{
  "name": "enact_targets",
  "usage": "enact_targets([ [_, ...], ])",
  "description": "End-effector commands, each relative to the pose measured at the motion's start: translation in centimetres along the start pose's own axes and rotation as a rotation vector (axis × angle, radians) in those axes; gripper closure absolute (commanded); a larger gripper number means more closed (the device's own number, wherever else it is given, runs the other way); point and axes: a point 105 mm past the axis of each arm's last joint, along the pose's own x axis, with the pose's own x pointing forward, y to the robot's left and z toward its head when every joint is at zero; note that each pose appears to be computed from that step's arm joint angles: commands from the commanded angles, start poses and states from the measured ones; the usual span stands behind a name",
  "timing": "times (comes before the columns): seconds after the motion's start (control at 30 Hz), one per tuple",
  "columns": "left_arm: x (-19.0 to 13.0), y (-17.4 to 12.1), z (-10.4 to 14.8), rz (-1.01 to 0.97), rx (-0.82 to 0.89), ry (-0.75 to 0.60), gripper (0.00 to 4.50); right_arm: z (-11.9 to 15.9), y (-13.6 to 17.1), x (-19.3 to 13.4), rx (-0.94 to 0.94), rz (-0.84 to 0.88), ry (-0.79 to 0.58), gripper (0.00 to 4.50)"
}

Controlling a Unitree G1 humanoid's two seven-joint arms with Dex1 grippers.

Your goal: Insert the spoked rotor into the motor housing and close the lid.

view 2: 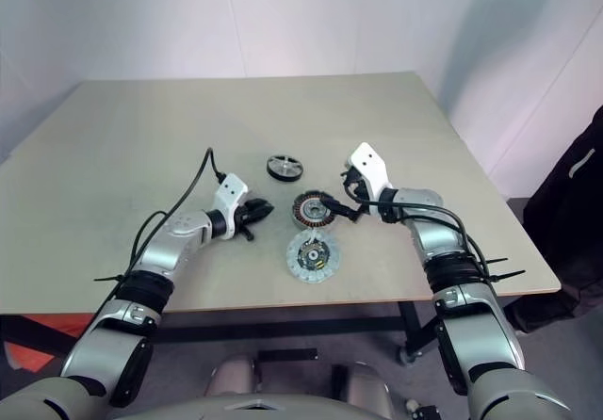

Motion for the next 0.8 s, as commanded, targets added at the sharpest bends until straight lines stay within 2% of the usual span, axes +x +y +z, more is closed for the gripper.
enact_targets([
  [0.03,-0.8,0.8,-1.0,0.030,-0.064,0.005,3.79,2.2,-0.4,-0.1,-0.055,-0.011,-0.057,0.00],
  [0.2,-2.9,2.4,2.6,0.028,-0.281,-0.219,3.79,2.0,-0.3,0.0,-0.054,-0.013,-0.053,0.00],
  [0.4,-5.2,4.2,4.3,0.035,-0.376,-0.316,3.79,1.8,-0.1,0.3,-0.049,-0.013,-0.053,0.00],
  [0.53,-4.7,3.6,5.4,-0.013,-0.350,-0.305,3.79,2.1,-0.2,0.6,-0.048,-0.016,-0.060,0.00],
  [0.67,-2.7,0.3,6.6,-0.164,-0.221,-0.260,3.79,2.1,-0.9,0.2,-0.051,-0.045,-0.061,0.00],
  [0.8,-1.2,-1.7,7.7,-0.259,-0.112,-0.228,3.79,2.1,-1.9,-0.5,-0.057,-0.087,-0.055,0.00],
])
